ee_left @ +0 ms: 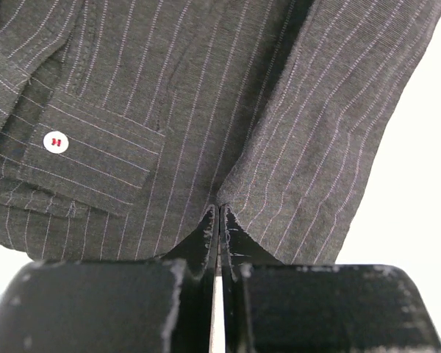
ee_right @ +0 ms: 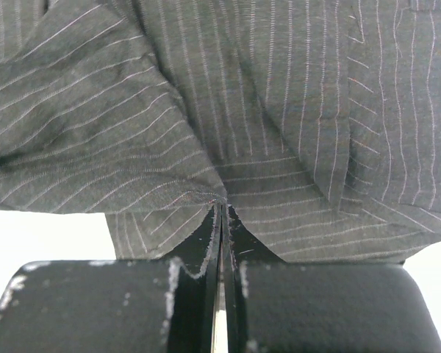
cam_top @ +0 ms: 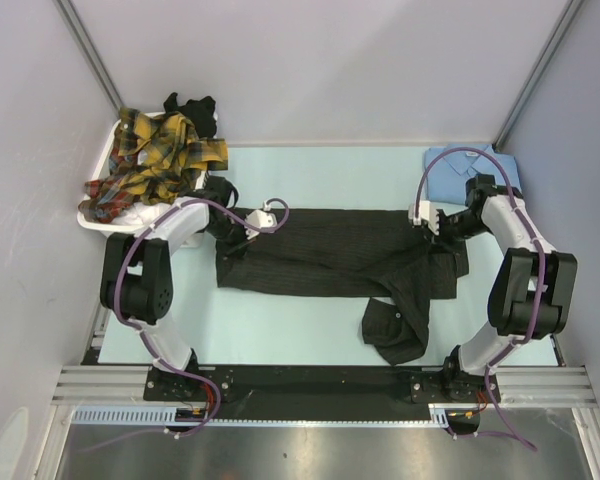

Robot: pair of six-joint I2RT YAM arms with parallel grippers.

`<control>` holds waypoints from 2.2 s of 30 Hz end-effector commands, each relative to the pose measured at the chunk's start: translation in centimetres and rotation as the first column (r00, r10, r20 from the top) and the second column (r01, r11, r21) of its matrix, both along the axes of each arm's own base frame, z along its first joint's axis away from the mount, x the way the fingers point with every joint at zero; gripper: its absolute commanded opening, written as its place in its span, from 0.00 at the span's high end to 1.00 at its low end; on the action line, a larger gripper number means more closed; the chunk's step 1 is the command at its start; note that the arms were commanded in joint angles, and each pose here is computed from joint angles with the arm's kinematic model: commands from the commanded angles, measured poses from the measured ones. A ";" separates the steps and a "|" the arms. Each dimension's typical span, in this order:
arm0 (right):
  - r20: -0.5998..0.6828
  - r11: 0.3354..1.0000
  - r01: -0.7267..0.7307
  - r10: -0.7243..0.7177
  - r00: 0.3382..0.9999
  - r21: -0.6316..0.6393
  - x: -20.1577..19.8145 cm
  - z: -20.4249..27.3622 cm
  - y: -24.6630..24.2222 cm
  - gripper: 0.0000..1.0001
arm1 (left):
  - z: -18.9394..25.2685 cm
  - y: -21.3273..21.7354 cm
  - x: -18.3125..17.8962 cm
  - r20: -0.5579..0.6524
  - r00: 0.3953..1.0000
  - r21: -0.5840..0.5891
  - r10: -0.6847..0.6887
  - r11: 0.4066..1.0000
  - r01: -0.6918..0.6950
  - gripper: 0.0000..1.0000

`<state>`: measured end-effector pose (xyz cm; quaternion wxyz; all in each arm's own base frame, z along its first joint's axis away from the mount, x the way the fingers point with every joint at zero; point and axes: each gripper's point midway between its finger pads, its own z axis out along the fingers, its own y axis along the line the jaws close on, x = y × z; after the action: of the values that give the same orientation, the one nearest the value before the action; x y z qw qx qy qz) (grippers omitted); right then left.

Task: Fold and stack the long sleeve shirts
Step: Fold the shirt

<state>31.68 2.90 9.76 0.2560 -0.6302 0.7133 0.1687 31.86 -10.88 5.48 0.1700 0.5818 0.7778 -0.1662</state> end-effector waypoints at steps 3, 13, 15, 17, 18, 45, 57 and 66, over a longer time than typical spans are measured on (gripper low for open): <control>0.008 0.997 0.079 -0.079 0.997 0.010 2.6 -0.9 -0.1 1.00 | -0.2 0.0 1.7 0.036 0.998 -0.004 0.053 0.999 -0.053 0.99; 0.019 0.991 0.135 -0.135 0.991 -0.005 3.6 -1.8 0.1 1.00 | -1.9 1.1 1.6 0.029 0.993 0.032 0.117 0.993 -0.118 1.00; 0.023 0.986 0.166 -0.166 0.986 -0.029 3.7 -2.7 -0.5 1.00 | -2.1 1.2 1.6 0.022 0.989 0.032 0.148 0.988 -0.149 1.00; 0.011 0.979 0.200 -0.200 0.980 -0.040 3.5 -3.2 -0.8 1.00 | -2.2 1.3 1.8 0.030 0.985 0.030 0.172 0.985 -0.173 0.99; 0.016 0.977 0.209 -0.209 0.978 -0.044 3.8 -3.3 -0.7 1.00 | -2.5 1.4 1.6 0.024 0.983 0.033 0.181 0.983 -0.181 0.98; -0.270 0.895 0.444 -0.420 0.866 0.033 -9.3 3.0 1.9 0.25 | 11.3 -30.1 -14.8 0.389 0.826 -0.468 -0.408 0.685 0.559 0.16; -0.491 0.697 0.717 -0.626 0.606 -0.005 -8.1 3.1 -1.9 0.25 | 9.8 -42.3 -19.5 0.578 0.492 -0.356 -0.652 0.341 0.870 0.21; -0.563 0.626 0.780 -0.649 0.512 -0.013 -7.3 3.9 -3.8 0.25 | 4.2 -45.1 -22.1 0.596 0.358 -0.215 -0.719 0.287 0.933 0.24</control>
<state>23.98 -0.92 12.00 0.1664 -0.1916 0.9269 0.2767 10.84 -54.34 10.56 0.3442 0.8304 0.2692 -0.3457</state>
